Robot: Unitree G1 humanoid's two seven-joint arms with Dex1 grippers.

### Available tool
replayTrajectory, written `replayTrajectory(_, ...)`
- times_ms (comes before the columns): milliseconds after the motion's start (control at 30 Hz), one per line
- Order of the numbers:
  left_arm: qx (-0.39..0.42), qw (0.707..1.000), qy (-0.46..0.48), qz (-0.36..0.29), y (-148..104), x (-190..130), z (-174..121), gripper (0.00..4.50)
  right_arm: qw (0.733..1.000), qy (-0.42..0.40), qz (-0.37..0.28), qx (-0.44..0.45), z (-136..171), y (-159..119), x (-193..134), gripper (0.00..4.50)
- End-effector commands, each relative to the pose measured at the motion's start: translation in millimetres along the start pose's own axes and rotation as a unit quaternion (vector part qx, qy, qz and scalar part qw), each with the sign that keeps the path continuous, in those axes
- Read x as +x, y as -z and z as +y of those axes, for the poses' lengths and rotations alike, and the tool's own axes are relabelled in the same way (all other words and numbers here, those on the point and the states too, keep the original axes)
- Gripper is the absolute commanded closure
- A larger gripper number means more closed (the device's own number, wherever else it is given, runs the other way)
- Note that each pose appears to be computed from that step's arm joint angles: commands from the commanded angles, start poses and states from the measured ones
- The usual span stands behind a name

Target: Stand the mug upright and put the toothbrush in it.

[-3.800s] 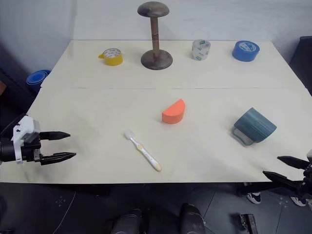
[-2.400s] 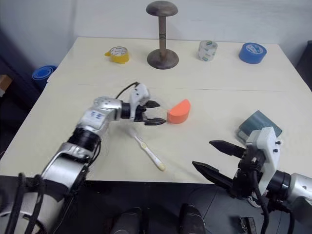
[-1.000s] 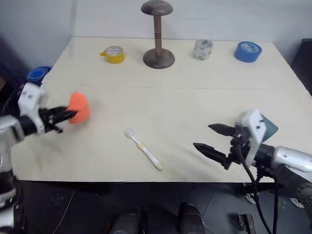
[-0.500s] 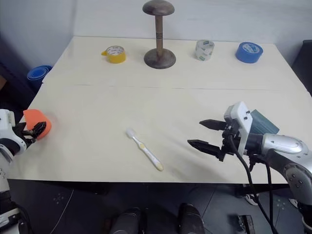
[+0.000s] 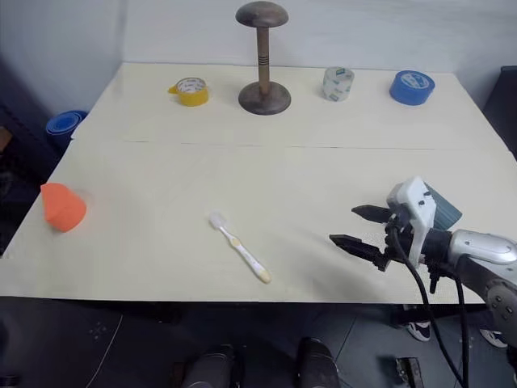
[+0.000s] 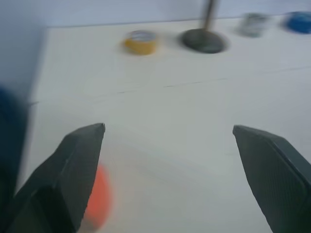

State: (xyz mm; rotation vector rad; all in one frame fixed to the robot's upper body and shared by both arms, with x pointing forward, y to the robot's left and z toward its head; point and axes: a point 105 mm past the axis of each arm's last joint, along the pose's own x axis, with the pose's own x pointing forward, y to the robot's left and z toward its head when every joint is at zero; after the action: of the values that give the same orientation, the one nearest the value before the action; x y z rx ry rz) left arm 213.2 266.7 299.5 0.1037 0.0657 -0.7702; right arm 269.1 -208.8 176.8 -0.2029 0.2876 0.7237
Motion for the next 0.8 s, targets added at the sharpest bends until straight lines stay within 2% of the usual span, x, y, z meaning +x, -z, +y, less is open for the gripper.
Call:
replayTrajectory(33, 0.02, 0.978, 0.2, 0.052, 8, 43, -56, 0.02, 0.995, 0.089, 0.035, -0.014, -18, 8, -9, 0.0)
replayTrajectory(133, 0.04, 0.959, 0.273, 0.072, 16, 62, -74, 0.02, 0.99, 0.131, 0.053, -0.009, -25, 16, -12, 0.0)
replayTrajectory(233, 0.061, 0.935, 0.342, 0.068, 20, 82, -91, 0.0, 0.982, 0.175, 0.075, -0.014, -32, 25, -18, 0.54)
replayTrajectory(300, 0.064, 0.925, 0.368, 0.064, 21, 89, -95, 0.0, 0.975, 0.208, 0.082, -0.016, -41, 29, -21, 1.13)
replayTrajectory(600, 0.108, 0.898, 0.421, 0.07, 30, 115, -103, 0.0, 0.97, 0.221, 0.104, -0.022, -66, 40, -6, 1.13)
replayTrajectory(767, 0.12, 0.9, 0.416, 0.06, 25, 126, -100, 0.0, 0.969, 0.221, 0.113, -0.016, -84, 50, 6, 1.13)
replayTrajectory(800, 0.12, 0.901, 0.413, 0.058, 24, 127, -100, 0.0, 0.968, 0.22, 0.118, -0.012, -86, 53, 8, 1.3)
